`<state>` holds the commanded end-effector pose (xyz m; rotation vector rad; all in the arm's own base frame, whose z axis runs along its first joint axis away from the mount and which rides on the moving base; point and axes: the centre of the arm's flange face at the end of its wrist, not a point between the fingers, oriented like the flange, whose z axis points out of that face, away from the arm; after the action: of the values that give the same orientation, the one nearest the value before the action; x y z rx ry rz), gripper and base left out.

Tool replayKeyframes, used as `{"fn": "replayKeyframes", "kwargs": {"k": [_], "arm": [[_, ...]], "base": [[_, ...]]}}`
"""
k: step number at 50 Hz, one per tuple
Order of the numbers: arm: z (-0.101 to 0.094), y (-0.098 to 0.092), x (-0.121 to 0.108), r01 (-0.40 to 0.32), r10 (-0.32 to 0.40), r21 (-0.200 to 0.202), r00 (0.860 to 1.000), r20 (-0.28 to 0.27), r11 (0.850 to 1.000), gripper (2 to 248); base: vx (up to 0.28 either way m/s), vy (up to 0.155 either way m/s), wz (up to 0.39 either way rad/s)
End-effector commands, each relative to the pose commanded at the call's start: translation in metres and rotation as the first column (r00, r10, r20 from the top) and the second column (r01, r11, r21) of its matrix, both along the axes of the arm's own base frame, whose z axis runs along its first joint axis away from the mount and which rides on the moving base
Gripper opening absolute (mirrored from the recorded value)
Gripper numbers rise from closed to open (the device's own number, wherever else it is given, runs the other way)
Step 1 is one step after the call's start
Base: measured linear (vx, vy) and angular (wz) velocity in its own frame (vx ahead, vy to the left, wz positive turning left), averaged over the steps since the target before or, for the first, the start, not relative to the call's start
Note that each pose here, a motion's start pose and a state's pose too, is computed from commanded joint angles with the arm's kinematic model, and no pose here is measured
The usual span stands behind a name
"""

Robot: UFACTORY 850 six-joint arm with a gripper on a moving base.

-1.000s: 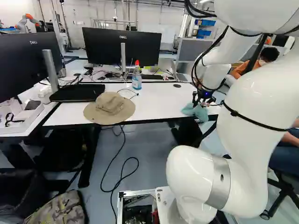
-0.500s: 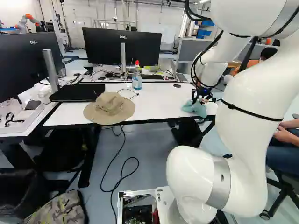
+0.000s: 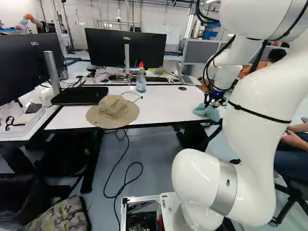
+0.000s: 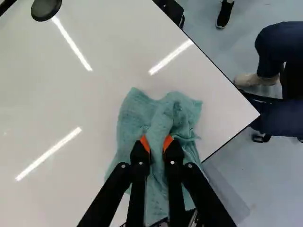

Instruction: Clean the table with the green towel

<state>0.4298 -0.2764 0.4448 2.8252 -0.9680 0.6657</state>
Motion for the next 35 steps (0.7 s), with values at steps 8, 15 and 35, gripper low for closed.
{"fn": "replayKeyframes", "kwargs": {"k": [8, 15, 35], "arm": [[0.0, 0.002, -0.015, 0.013, -0.013, 0.003, 1.0, -0.004, 1.0, 47], [0.0, 0.009, -0.023, 0.01, -0.01, 0.005, 1.0, -0.007, 1.0, 47], [0.0, 0.044, -0.017, -0.057, 0.057, 0.007, 0.998, -0.01, 0.998, 47]], "base": [[0.0, 0.0, 0.0], [0.0, 0.0, 0.0], [0.0, 0.0, 0.0]]}}
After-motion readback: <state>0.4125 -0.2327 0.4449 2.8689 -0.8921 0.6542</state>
